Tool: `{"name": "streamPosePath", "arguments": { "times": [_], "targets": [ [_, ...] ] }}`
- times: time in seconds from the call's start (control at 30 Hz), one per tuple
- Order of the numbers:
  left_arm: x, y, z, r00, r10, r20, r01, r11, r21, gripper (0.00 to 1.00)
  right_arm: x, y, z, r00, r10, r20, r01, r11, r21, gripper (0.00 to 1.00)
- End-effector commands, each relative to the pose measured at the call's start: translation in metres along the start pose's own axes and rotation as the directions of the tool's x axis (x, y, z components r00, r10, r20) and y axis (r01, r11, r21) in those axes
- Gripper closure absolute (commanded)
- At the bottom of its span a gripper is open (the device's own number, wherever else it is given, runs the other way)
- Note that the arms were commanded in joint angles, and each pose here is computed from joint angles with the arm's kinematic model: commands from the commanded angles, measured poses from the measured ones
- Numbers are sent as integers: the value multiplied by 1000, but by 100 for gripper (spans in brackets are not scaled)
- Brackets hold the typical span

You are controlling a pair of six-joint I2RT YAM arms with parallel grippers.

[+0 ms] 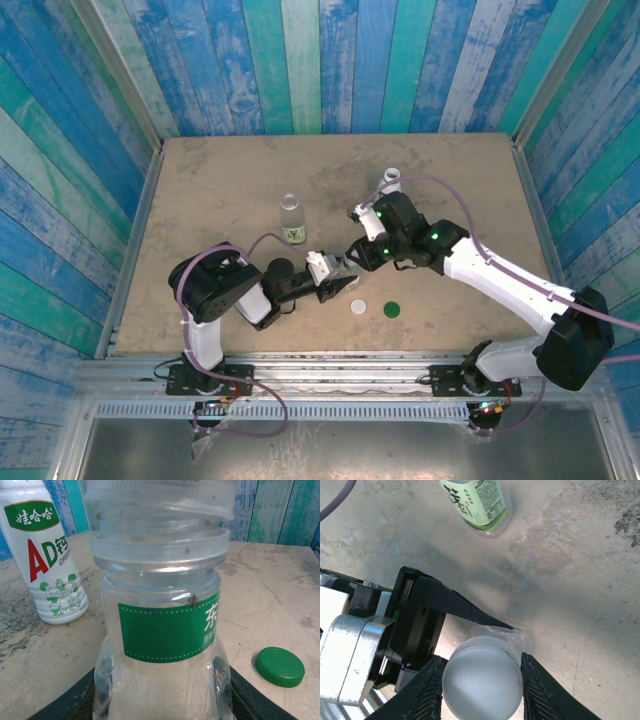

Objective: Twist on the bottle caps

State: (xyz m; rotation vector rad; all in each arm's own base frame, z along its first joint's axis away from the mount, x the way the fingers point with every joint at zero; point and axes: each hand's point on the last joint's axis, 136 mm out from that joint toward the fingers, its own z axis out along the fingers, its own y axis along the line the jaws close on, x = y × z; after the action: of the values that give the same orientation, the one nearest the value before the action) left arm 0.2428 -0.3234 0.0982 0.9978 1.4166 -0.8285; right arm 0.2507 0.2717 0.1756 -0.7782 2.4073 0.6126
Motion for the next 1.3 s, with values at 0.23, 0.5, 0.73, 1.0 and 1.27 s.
{"name": "streamPosePath", "arguments": {
  "times": [0.23,0.5,0.73,1.0,1.27],
  "targets": [
    [24,-7,1,996,-22,-88,25,999,30,100,14,-5,5,991,-72,-112,78,996,51,61],
    [24,-6,1,996,-21,-89,24,999,30,100,22,-7,9,971,-95,-220,111,992,61,62],
    [25,-6,0,995,-27,-92,30,999,26,100,28,-8,15,953,-88,-290,110,992,61,63],
    [23,-8,-2,996,-26,-80,28,999,31,100,17,-2,13,979,-71,-194,79,996,38,55],
    [23,-13,-2,996,-17,-85,23,998,64,100,-26,-4,-19,995,-90,39,87,993,75,26]
  ]
}}
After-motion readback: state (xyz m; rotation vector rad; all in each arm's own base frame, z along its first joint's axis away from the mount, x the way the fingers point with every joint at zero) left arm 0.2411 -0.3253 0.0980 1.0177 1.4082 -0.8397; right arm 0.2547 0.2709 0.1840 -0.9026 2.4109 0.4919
